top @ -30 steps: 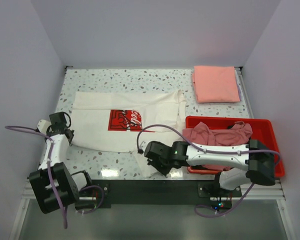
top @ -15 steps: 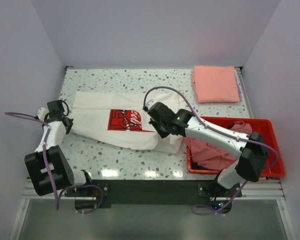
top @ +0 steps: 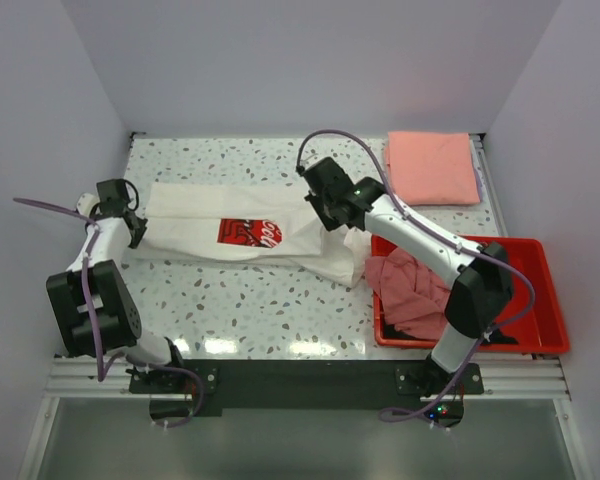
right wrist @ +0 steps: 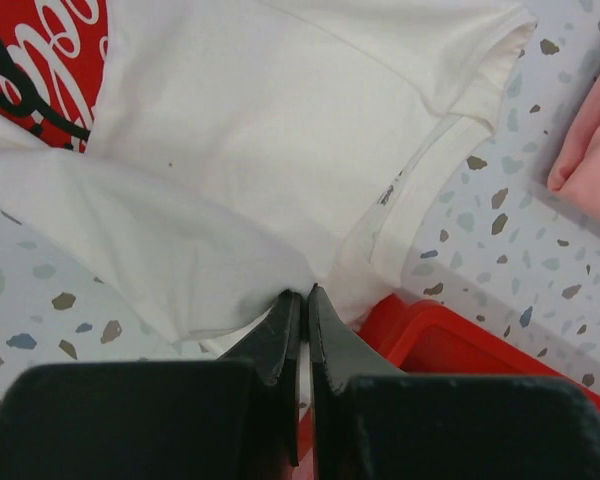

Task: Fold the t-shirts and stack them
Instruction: Fold the tshirt

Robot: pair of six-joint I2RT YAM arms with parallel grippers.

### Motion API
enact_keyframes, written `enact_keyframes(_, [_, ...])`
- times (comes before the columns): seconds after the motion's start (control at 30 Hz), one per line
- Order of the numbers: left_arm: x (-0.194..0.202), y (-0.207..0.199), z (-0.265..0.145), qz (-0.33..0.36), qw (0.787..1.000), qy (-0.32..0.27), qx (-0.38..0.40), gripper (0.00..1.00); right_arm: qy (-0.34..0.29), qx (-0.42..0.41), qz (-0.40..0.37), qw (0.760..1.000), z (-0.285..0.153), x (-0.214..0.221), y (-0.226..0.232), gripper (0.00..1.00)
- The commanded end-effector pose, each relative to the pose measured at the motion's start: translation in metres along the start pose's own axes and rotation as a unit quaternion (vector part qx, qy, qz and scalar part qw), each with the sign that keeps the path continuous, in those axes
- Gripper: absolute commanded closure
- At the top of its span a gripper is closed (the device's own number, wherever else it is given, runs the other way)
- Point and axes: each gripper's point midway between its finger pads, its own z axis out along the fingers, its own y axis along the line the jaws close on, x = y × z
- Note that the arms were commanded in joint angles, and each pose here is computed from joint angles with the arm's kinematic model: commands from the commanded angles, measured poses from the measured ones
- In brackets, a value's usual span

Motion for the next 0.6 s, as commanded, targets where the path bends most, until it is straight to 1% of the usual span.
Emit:
enact_keyframes(0.0, [-0.022,-0.013,-0.003,0.004,1.0,-0.031,0.005,1.0,-0.018,0.002,-0.016,1.0,-0.007,-0.022,-0.009,1.0])
enact_keyframes(0.07, [-0.024,-0.018,0.0,0.007,1.0,-0.028,0.006,1.0,-0.006,-0.001,-0.016,1.0,-0.001,-0.021,-0.011,1.0])
enact_keyframes(0.2, [-0.021,-0.027,0.01,0.021,1.0,-0.014,0.003,1.0,-0.004,-0.002,-0.013,1.0,0.009,-0.029,-0.015,1.0])
enact_keyframes(0.33, [-0.019,-0.036,0.021,0.037,0.999,-0.007,-0.002,1.0,0.005,0.012,-0.021,1.0,0.022,-0.035,-0.029,1.0])
enact_keyframes(0.4, [-0.024,-0.048,0.022,0.04,0.999,-0.014,0.007,1.0,0.01,0.015,-0.026,0.999,0.028,-0.039,-0.034,1.0])
enact_keyframes(0.57, [-0.024,-0.07,0.031,0.065,0.998,-0.007,0.002,1.0,0.035,0.022,-0.039,0.998,0.047,-0.041,-0.051,1.0])
